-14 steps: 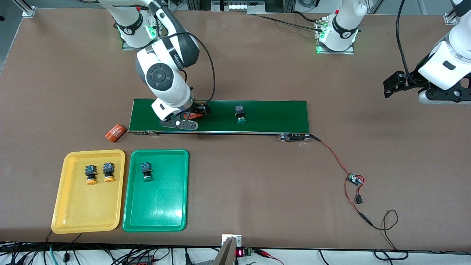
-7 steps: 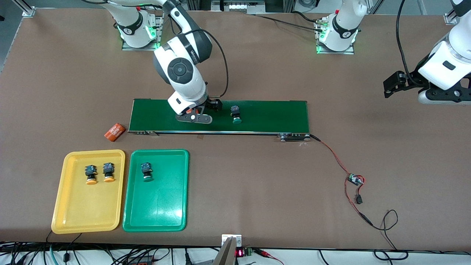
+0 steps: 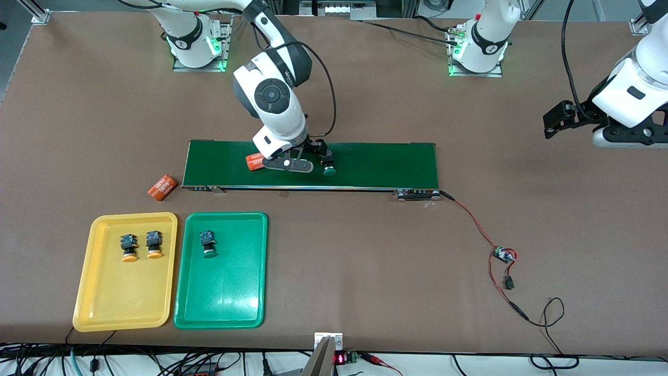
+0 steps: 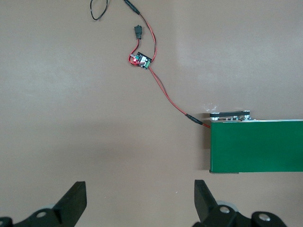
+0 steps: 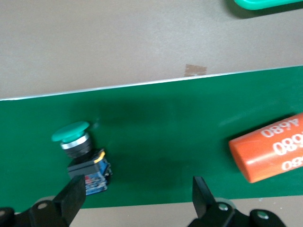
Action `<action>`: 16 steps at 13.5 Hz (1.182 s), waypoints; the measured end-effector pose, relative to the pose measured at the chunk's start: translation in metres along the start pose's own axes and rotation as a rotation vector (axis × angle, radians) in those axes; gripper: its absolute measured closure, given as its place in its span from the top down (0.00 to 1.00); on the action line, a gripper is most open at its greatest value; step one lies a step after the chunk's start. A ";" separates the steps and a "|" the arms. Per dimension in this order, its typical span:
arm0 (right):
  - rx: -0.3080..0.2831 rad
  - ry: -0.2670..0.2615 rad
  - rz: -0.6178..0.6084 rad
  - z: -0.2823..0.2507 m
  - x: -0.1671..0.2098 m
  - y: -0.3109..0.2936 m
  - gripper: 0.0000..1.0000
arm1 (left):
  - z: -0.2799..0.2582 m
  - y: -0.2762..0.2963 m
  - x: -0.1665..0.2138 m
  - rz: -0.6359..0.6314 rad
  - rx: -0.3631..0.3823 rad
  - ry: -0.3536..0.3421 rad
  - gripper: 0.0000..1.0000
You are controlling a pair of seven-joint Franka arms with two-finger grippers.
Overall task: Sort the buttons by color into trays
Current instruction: 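Grasp the second green button on the belt with the right gripper, then carry the green button over the green tray with the right gripper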
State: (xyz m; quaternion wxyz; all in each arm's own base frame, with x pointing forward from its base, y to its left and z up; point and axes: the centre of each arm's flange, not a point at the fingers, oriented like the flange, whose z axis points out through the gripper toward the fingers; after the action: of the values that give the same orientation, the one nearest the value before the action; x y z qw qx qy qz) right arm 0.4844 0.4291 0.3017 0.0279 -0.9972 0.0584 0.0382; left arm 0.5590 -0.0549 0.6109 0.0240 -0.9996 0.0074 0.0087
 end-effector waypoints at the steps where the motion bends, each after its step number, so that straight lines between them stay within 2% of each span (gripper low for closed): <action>1: 0.002 -0.002 -0.006 0.001 -0.003 -0.003 1.00 | 0.000 0.000 0.000 0.000 0.000 0.000 1.00; 11: -0.029 -0.002 -0.059 0.036 -0.012 -0.013 1.00 | 0.000 0.006 -0.001 0.011 0.000 -0.003 1.00; 15: -0.031 0.005 -0.065 0.067 -0.008 -0.013 1.00 | -0.001 0.007 -0.001 0.013 0.000 -0.002 1.00; 16: -0.031 0.005 -0.064 0.072 -0.007 -0.012 0.93 | -0.002 0.007 -0.001 0.013 -0.001 0.001 1.00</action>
State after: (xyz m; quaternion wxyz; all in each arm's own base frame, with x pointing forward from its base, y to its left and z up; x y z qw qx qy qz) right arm 0.4736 0.4460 0.2312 0.0134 -0.9989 0.0261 0.0356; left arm 0.5580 -0.0624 0.6124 0.0236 -0.9996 0.0138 0.0085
